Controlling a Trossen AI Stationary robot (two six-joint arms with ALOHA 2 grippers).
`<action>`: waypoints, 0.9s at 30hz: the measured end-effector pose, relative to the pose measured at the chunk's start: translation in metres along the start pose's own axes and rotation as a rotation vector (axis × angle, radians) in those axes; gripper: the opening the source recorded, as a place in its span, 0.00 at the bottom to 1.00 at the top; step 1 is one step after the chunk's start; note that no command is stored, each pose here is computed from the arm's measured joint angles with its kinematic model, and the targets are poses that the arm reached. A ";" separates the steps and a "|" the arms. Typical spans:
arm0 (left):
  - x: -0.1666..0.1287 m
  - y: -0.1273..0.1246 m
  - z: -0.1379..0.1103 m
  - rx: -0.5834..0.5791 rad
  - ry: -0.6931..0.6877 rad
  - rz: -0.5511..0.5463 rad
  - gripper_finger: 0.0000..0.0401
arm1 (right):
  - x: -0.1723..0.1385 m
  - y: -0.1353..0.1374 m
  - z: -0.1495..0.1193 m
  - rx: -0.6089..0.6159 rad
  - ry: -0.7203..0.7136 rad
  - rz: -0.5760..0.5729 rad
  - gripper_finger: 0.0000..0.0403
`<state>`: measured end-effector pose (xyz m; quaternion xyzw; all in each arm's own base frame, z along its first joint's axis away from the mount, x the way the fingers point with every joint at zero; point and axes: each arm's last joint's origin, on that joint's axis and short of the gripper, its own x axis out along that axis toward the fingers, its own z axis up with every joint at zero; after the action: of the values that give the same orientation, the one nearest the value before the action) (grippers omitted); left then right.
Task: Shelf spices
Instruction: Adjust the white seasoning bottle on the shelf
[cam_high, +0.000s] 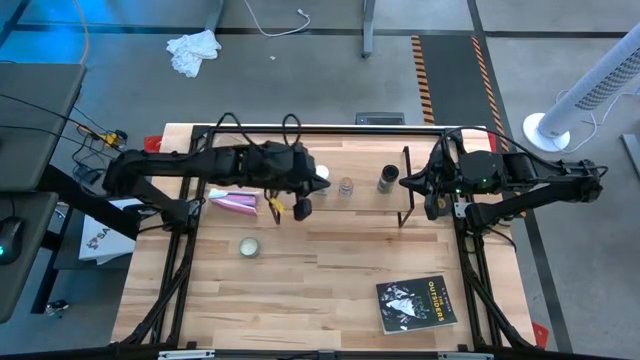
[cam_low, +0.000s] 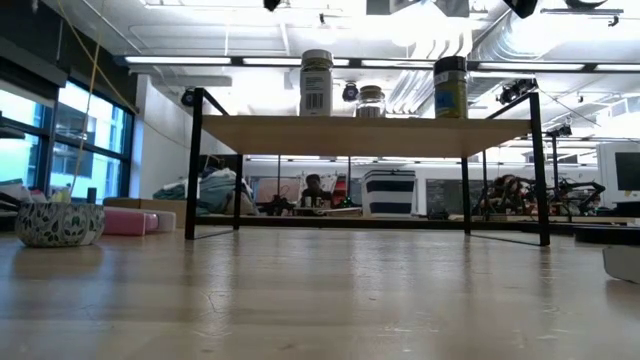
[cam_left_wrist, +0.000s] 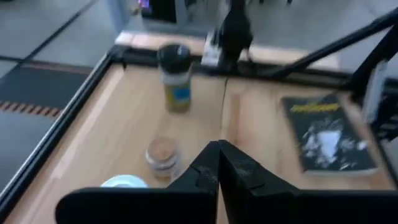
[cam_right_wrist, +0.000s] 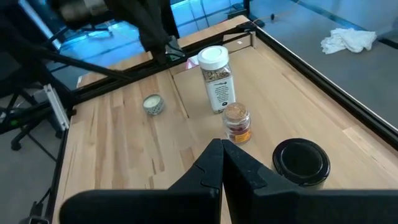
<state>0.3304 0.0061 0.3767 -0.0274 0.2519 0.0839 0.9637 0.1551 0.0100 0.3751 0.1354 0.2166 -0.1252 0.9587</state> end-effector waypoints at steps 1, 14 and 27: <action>0.008 0.002 -0.002 0.006 0.019 0.010 0.00 | 0.000 0.000 0.000 0.008 -0.003 -0.007 0.00; 0.057 0.034 0.016 0.005 0.169 0.090 0.00 | 0.011 0.004 0.006 0.086 -0.054 -0.034 0.00; 0.059 0.035 0.016 0.096 0.395 0.021 0.00 | 0.011 0.004 0.007 0.081 -0.065 -0.042 0.00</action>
<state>0.3825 0.0511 0.3609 0.0052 0.4401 0.0749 0.8948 0.1685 0.0098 0.3771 0.1655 0.1827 -0.1585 0.9561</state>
